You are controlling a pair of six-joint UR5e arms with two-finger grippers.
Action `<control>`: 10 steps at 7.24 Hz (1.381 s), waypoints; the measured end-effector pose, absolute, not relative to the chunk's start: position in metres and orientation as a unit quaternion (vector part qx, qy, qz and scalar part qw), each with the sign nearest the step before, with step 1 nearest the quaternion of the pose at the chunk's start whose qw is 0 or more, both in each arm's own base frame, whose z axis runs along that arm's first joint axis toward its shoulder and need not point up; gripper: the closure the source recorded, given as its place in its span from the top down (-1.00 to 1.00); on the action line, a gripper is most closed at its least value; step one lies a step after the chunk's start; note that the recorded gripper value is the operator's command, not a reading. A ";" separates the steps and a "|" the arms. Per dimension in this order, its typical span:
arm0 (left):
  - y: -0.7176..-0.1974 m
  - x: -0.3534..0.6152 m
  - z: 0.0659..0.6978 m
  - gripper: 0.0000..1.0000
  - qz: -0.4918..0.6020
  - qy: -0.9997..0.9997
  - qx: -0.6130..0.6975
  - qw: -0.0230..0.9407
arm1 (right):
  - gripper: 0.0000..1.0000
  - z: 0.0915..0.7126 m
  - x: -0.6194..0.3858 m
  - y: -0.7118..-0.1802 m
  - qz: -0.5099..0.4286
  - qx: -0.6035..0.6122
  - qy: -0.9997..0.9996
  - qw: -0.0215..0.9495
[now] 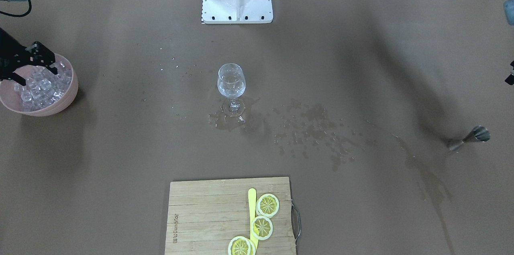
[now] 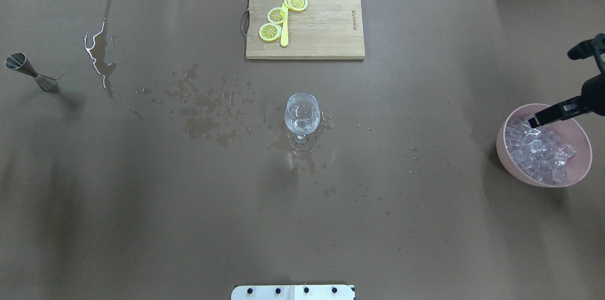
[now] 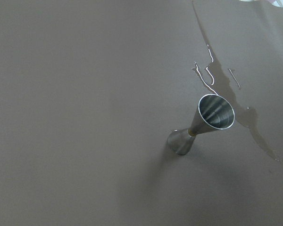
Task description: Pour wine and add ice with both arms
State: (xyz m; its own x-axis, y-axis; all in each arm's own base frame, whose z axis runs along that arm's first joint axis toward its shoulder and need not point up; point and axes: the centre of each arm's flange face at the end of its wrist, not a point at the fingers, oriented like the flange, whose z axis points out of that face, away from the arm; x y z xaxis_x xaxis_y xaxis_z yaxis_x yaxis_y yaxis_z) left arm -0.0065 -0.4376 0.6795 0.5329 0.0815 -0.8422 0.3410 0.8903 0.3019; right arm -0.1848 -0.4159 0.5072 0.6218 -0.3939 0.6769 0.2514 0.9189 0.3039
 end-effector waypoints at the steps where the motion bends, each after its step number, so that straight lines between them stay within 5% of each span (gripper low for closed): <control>1: -0.438 -0.007 0.679 0.97 -0.077 0.476 0.223 0.847 | 0.68 0.511 -0.191 -0.412 -0.224 0.106 -0.381 0.891; 4: -0.442 -0.007 0.675 0.97 -0.075 0.474 0.229 0.847 | 0.54 0.523 -0.194 -0.414 -0.288 0.128 -0.359 0.878; 6: -0.444 -0.008 0.675 0.97 -0.077 0.469 0.236 0.848 | -0.02 0.530 -0.195 -0.415 -0.292 0.126 -0.354 0.880; 8: -0.445 -0.008 0.675 0.97 -0.077 0.466 0.239 0.848 | -0.06 0.533 -0.196 -0.415 -0.293 0.124 -0.352 0.880; 9: -0.445 -0.008 0.675 0.97 -0.076 0.466 0.239 0.848 | -0.28 0.534 -0.196 -0.415 -0.293 0.122 -0.352 0.881; 10: -0.445 -0.008 0.675 0.97 -0.077 0.466 0.239 0.848 | -0.81 0.535 -0.197 -0.416 -0.293 0.122 -0.351 0.881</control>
State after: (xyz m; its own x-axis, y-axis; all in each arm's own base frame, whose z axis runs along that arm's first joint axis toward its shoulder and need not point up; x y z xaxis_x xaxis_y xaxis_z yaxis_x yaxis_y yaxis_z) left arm -0.0082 -0.4448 0.6748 0.5537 0.0932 -0.8275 0.3531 0.8737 0.3347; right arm -0.1969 -0.4160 0.5352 0.5818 -0.6016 0.5473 0.4307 0.7987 0.4201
